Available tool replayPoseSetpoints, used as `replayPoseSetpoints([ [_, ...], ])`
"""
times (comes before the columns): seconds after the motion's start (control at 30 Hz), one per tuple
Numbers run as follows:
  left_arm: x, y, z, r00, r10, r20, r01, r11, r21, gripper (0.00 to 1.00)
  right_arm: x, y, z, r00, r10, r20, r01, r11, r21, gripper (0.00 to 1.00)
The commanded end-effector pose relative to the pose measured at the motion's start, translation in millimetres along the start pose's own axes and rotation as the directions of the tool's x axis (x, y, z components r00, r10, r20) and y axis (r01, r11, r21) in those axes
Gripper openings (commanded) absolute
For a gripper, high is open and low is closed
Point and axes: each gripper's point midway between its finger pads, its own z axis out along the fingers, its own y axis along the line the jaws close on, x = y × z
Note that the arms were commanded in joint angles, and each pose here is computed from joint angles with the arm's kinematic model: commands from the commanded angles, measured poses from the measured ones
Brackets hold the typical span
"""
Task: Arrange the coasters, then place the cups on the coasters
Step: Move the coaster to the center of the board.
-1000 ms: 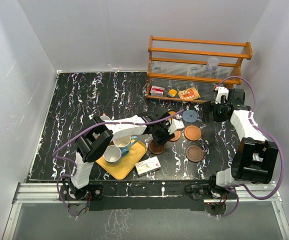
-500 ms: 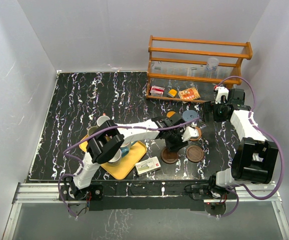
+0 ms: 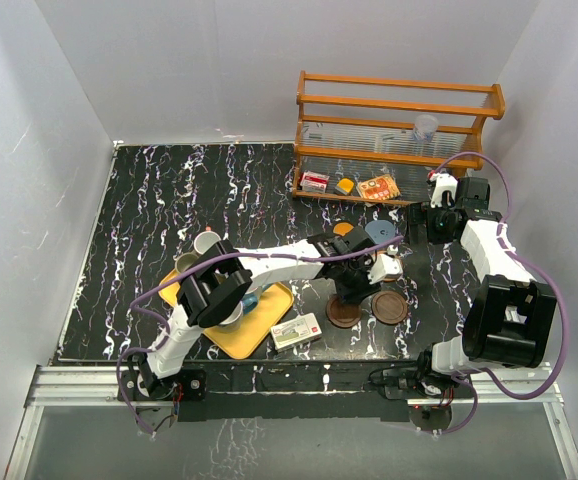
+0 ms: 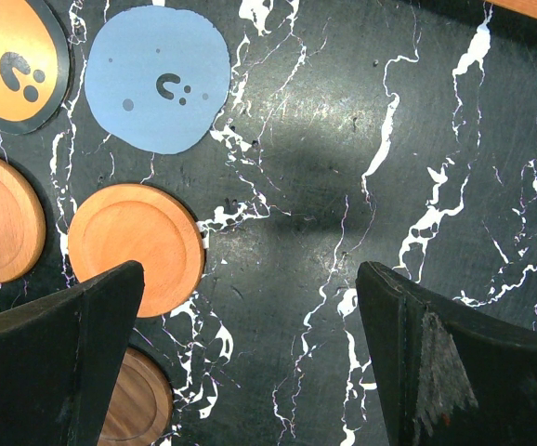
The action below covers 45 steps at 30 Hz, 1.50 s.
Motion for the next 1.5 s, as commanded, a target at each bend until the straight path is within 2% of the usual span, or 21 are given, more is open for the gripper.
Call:
replayPoseSetpoints([
  [0.0,68,7,30,0.979,-0.007,-0.203,-0.003,0.999,-0.051,0.38,-25,-7,-7,0.997,-0.016,0.075,0.014,1.000,0.025,0.98],
  [0.23,62,24,28,0.984,0.010,-0.179,-0.026,0.995,-0.092,0.37,-24,-6,-7,0.997,-0.015,0.073,0.014,1.000,0.023,0.98],
  [1.47,49,61,5,0.981,0.101,-0.166,-0.126,0.981,-0.146,0.34,-22,-7,-5,0.998,-0.014,0.062,0.012,1.000,0.027,0.98],
])
